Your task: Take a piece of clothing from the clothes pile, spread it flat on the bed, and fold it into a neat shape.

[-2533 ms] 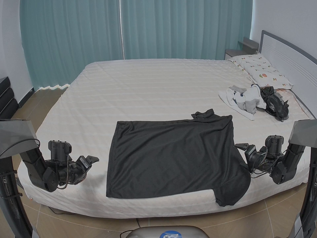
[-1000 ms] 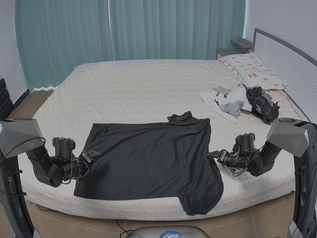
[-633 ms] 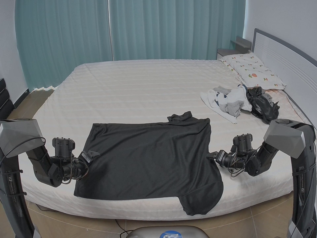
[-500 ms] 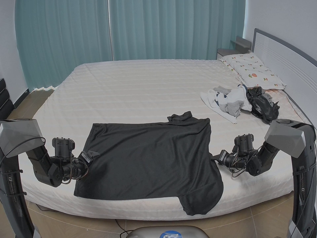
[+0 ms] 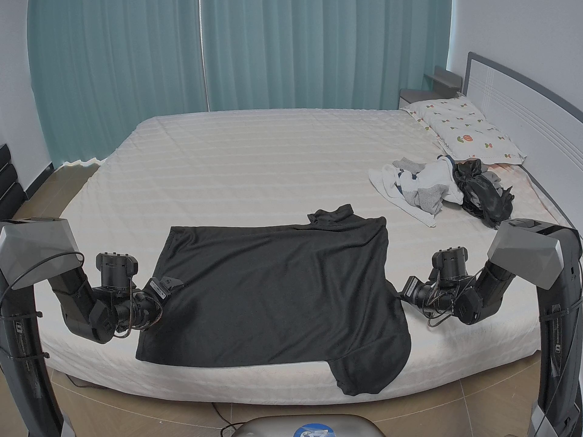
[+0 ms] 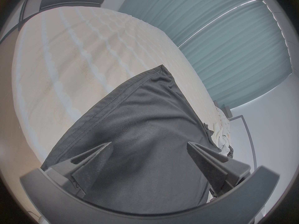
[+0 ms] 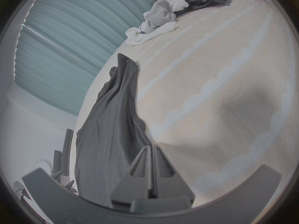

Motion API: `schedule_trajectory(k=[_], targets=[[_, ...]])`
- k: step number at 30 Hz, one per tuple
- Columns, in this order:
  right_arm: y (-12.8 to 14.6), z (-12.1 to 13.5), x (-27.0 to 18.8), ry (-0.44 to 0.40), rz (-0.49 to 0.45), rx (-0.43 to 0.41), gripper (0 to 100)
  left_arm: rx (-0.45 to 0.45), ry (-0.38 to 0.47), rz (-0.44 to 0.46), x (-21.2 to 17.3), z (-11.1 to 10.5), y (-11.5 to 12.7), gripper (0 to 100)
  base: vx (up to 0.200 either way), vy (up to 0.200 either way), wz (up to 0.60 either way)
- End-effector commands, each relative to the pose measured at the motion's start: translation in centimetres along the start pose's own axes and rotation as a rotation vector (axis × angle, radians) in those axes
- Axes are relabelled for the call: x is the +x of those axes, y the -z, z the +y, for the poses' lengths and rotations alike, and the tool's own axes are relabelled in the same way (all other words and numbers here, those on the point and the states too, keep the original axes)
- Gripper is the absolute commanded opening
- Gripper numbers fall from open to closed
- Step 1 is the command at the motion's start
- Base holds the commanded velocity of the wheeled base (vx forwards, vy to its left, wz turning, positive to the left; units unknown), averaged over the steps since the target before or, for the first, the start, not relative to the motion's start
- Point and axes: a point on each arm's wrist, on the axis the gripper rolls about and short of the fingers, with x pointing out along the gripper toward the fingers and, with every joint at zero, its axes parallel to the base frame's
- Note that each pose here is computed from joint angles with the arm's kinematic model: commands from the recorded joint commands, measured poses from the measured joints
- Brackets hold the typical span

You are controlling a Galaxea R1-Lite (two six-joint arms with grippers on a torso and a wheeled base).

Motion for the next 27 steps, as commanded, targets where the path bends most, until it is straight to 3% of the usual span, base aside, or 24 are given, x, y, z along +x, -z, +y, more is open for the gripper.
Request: schedule_trajectory(k=[1, 15, 24, 25, 27], targets=[[-0.5, -0.1, -1.4, 0.006, -0.013, 0.007, 0, -0.003, -0.007, -0.013, 0.3, 0.3, -0.4, 100, 0.0, 0.0, 0.0], [-0.6, -2.2, -5.9, 0.098, -0.032, 0.005, 0, -0.006, -0.018, -0.015, 0.6, 0.6, -0.5, 100, 0.0, 0.0, 0.0], [0.5, -2.9, -5.4, 0.072, -0.072, -0.024, 0, -0.004, -0.021, -0.014, 0.6, 0.7, -0.5, 100, 0.0, 0.0, 0.0], [0.5, -2.9, -5.0, 0.07, -0.073, -0.025, 100, -0.007, -0.033, -0.01, 0.6, 0.9, -0.6, 100, 0.0, 0.0, 0.0], [0.6, -2.9, -4.9, 0.067, -0.07, -0.027, 100, -0.004, -0.055, -0.003, 0.4, 1.2, -0.8, 100, 0.0, 0.0, 0.0]])
